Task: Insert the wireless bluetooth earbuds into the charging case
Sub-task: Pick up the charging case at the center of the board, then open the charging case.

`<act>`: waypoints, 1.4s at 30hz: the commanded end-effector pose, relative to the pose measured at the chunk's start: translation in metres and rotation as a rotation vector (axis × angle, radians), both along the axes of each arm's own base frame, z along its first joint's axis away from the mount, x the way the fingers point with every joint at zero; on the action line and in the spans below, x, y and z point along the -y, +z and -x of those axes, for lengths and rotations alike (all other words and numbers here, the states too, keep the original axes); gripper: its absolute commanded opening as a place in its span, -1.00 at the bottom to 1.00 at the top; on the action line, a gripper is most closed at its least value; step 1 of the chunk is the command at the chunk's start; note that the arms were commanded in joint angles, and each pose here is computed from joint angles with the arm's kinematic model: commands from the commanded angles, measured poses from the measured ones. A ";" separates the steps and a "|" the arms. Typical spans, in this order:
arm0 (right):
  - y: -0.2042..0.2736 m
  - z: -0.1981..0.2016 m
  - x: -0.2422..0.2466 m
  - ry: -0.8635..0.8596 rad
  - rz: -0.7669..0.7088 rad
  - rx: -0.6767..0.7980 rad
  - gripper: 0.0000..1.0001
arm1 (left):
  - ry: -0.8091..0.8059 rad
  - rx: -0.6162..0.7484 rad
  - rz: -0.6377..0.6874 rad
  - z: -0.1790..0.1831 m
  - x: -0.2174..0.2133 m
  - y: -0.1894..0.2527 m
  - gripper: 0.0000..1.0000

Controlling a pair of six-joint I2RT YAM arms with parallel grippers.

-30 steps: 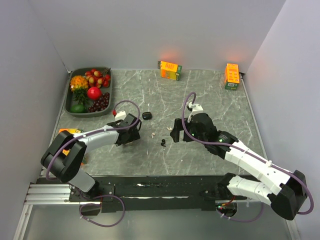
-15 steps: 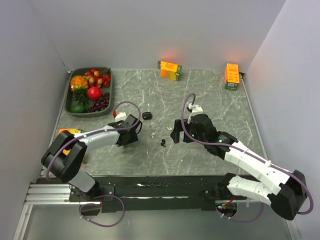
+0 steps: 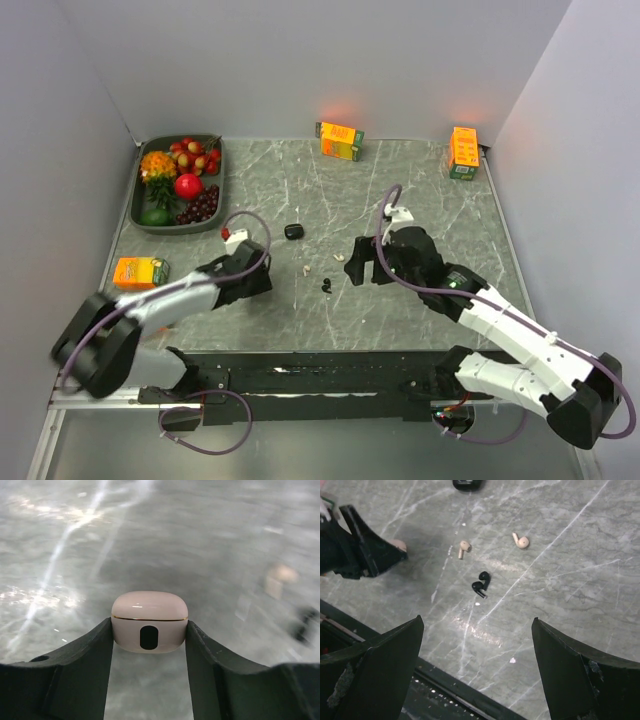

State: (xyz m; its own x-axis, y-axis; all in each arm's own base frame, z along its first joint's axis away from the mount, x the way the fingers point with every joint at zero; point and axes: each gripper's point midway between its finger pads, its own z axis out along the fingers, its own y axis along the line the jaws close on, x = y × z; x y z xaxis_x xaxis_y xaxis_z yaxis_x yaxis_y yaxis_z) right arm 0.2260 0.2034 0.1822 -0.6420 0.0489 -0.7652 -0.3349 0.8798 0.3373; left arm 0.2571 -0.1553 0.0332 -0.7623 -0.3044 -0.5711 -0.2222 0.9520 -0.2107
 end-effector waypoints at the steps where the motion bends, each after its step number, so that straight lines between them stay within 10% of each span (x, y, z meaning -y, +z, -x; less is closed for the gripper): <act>1: 0.066 0.001 -0.005 0.021 -0.109 0.097 0.94 | -0.256 0.370 0.286 -0.017 0.049 0.091 -0.98; 9: 0.109 0.019 -0.013 0.130 -0.157 0.114 0.93 | -0.773 1.000 0.370 0.023 0.093 0.204 -0.98; 15: 0.120 0.030 -0.020 0.217 -0.168 0.118 0.88 | -0.943 1.136 0.253 0.033 0.104 0.220 -0.98; 32: 0.091 0.034 -0.081 0.417 -0.022 -0.048 0.86 | -1.122 1.100 0.000 0.053 0.127 0.190 -0.98; 42: 0.077 0.019 -0.094 0.357 0.040 -0.049 0.20 | -1.128 1.090 0.003 0.055 0.132 0.191 -0.98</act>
